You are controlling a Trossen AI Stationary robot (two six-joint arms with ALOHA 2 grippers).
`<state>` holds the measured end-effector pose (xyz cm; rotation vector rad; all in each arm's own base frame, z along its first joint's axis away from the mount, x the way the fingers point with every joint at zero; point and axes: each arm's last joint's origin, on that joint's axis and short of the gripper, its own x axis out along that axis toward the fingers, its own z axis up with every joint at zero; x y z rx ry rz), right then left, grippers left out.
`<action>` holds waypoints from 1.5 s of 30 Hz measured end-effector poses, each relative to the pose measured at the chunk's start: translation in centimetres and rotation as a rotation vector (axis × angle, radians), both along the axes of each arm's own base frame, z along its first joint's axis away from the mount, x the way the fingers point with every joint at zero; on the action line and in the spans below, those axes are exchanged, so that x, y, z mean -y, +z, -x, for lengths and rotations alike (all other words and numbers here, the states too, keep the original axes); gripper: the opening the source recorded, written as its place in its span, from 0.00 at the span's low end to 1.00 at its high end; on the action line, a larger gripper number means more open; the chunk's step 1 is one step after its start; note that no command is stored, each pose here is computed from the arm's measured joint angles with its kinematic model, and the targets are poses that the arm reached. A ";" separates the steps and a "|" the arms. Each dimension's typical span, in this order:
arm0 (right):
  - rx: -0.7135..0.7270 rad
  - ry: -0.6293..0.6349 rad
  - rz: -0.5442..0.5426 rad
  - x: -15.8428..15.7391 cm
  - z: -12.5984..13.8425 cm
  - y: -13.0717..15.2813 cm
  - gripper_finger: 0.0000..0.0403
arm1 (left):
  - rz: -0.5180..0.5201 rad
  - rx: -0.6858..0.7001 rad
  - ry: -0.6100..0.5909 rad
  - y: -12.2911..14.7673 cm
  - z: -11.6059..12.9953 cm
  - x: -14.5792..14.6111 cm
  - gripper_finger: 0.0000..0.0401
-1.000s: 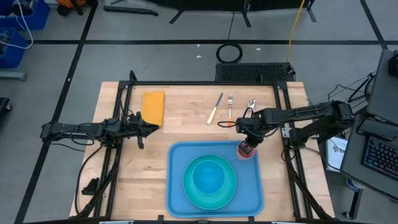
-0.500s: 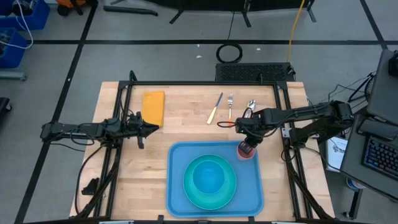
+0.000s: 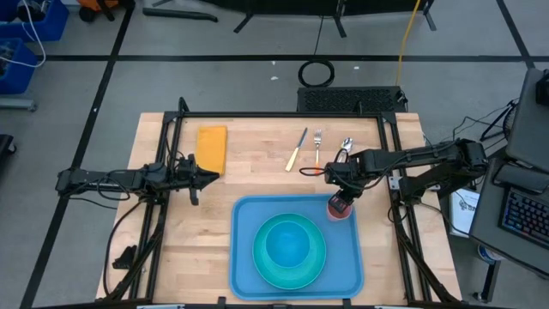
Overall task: Set up tray
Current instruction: Adjust the green plate on the tray
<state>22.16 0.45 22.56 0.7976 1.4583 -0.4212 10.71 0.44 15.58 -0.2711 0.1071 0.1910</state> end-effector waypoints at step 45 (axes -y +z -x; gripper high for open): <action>0.310 -0.129 0.018 -1.9 5.6 6.1 0.38 | 0.007 0.000 -0.005 0.0 0.0 0.0 0.09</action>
